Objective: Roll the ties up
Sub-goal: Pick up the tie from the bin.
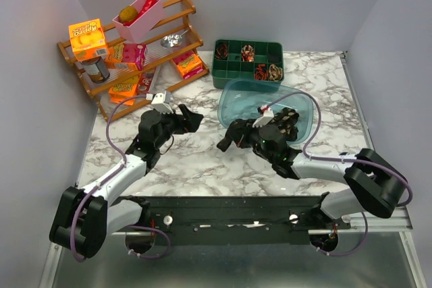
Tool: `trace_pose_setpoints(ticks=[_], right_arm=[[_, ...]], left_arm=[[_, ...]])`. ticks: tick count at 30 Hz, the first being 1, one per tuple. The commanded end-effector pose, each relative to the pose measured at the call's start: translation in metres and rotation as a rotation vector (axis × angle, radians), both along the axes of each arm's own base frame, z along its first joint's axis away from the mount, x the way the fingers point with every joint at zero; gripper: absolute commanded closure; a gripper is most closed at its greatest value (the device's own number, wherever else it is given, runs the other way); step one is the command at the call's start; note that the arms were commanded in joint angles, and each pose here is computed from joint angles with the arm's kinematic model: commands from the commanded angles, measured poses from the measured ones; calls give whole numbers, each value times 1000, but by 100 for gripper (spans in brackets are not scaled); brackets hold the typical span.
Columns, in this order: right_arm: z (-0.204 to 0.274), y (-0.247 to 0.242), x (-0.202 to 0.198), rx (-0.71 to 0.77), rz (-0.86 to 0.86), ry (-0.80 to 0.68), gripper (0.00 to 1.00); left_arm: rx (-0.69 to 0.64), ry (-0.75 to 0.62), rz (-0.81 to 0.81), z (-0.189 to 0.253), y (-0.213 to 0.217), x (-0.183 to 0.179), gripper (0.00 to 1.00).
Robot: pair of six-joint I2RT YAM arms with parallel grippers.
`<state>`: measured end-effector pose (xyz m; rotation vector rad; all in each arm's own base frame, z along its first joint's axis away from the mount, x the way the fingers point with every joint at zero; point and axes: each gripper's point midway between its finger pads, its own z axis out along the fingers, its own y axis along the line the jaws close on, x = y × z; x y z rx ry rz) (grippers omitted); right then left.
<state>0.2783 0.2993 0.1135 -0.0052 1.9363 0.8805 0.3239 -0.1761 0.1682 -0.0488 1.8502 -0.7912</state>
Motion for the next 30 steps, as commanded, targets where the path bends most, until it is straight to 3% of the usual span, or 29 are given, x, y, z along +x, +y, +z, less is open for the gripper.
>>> trace_pose_setpoints(ticks=[1, 7, 11, 17, 30], right_arm=[[55, 12, 12, 71, -10, -88, 99], [87, 20, 26, 141, -41, -144, 99], [90, 29, 33, 166, -41, -141, 99], [93, 38, 41, 188, -41, -149, 99], [121, 36, 51, 277, -66, -201, 99]], left_arm=[[-27, 13, -50, 6, -8, -7, 1], [-163, 151, -75, 6, -17, -8, 1], [-350, 165, -157, 22, -29, -9, 1], [-486, 203, -246, 26, -41, -14, 1], [-456, 210, -260, 20, -41, -19, 1]])
